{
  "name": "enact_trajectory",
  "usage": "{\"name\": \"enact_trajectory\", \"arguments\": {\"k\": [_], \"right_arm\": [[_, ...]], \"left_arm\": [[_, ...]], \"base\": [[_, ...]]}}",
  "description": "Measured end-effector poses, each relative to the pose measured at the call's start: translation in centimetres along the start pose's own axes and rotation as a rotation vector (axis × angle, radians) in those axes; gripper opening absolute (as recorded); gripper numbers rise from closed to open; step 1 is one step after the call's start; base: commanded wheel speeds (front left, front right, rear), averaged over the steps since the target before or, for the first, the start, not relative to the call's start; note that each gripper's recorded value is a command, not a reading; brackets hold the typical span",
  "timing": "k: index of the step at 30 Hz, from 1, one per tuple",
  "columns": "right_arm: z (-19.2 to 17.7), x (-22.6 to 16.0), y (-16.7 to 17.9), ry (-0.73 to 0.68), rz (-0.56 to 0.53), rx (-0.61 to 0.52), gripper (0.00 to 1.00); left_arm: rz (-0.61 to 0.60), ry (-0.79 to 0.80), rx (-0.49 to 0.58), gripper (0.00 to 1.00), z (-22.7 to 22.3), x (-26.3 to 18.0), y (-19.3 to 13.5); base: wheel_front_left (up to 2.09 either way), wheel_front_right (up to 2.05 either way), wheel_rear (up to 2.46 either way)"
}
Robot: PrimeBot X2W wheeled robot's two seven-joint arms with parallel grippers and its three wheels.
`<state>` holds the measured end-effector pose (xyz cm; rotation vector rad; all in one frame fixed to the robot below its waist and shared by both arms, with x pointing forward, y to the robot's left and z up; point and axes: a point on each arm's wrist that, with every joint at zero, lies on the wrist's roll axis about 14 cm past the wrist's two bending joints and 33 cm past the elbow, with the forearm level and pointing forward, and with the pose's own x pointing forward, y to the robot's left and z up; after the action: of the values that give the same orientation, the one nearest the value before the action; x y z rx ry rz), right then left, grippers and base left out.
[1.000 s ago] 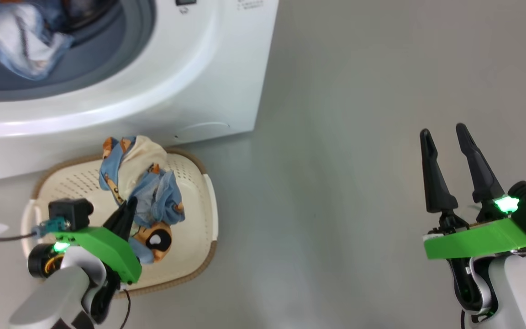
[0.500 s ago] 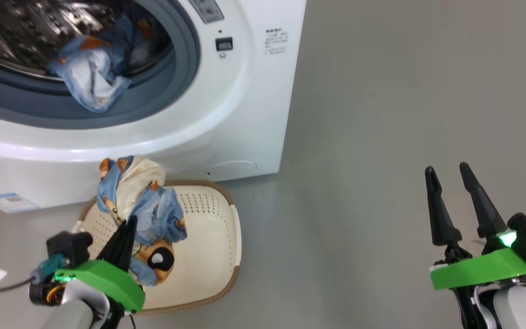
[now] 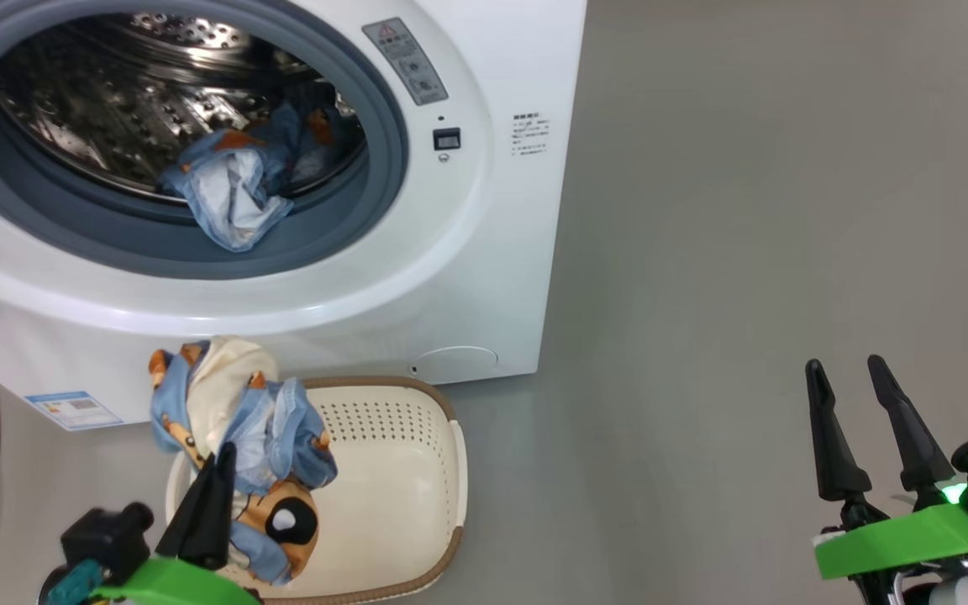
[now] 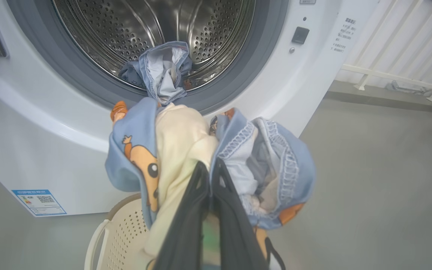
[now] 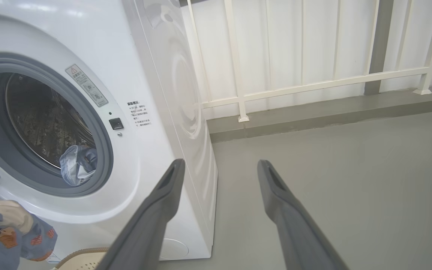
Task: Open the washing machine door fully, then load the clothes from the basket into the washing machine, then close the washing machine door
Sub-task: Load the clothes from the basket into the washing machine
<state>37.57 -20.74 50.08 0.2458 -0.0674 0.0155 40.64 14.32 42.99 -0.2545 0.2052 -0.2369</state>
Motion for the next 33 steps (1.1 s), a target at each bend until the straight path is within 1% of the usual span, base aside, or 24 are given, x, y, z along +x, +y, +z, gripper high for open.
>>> {"name": "enact_trajectory", "arguments": {"k": [8,16,28,33], "right_arm": [[0.1,-0.7,-0.2,-0.001,-0.008,0.001,1.0],[-0.3,-0.8,0.2,0.01,0.002,0.008,1.0],[-1.3,-0.6,0.1,0.037,-0.004,0.011,1.0],[-2.1,-0.3,-0.1,0.061,-0.01,0.012,1.0]], "left_arm": [[0.062,-0.09,0.007,0.0,1.8,-2.8,0.9],[0.092,-0.12,0.01,0.0,2.2,-4.3,1.1],[0.106,-0.11,0.004,0.0,1.8,-3.7,1.4],[0.093,-0.122,0.004,0.0,2.5,-1.8,1.5]], "base": [[0.0,0.0,0.0],[0.0,0.0,0.0],[0.0,0.0,0.0],[0.0,0.0,0.0]]}}
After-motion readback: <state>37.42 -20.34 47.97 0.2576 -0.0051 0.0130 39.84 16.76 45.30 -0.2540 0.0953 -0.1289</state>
